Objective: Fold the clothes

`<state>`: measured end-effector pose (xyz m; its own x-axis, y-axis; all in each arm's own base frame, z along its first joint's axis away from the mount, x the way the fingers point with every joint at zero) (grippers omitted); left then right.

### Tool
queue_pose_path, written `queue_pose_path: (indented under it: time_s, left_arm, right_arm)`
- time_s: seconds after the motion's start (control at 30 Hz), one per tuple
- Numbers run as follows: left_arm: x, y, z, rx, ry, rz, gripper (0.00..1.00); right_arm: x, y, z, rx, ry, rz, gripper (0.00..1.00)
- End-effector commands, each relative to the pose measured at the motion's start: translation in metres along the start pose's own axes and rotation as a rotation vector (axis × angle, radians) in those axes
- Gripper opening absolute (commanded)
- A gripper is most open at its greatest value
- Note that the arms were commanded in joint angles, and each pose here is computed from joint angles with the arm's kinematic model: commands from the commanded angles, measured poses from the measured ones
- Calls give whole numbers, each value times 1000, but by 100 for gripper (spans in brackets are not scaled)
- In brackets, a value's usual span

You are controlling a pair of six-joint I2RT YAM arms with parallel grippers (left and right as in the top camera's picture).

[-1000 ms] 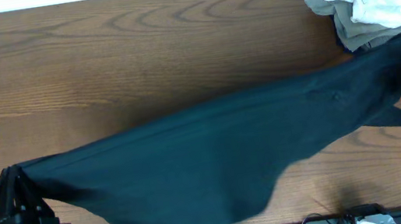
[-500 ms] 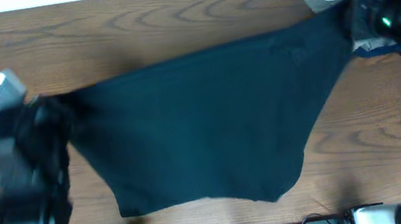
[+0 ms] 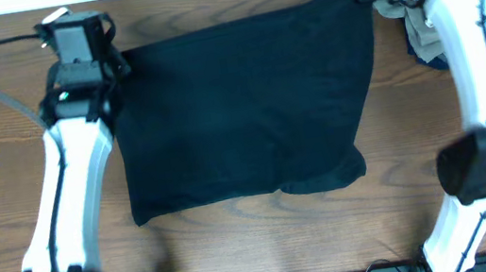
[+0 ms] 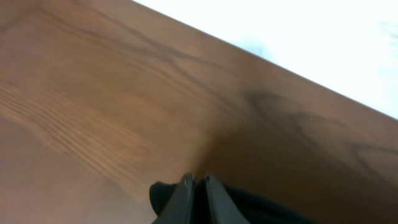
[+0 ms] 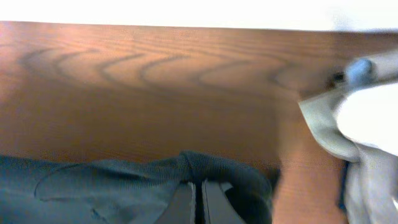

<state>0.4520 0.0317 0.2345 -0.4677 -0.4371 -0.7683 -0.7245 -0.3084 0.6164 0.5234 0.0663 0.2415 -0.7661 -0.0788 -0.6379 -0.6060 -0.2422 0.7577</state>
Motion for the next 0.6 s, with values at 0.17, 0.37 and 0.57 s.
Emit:
queue_pose_path:
  time_s: [0.17, 0.37, 0.57]
  left_arm:
    - [-4, -76, -23, 15, -1, -118, 6]
    - [0, -115, -30, 37, 29, -176, 7]
    - [17, -150, -26, 28, 37, -181, 7]
  right_arm:
    - [-7, -101, 18, -92, 25, -62, 1]
    - [-9, -150, 22, -101, 18, -121, 1]
    - [-6, -183, 15, -73, 21, -162, 1]
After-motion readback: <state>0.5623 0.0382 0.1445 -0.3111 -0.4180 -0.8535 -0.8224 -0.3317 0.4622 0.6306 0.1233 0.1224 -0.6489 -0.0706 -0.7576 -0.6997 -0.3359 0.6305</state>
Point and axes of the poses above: each gripper's point midway between its finger pads, its own y axis back along the fingers, its own z axis along the line the jaws close on, x = y × z, the point moved 1 cm from there along y, back along the fingers, and after that the axes turned 5 degrees about y, right-handed, at the moved point
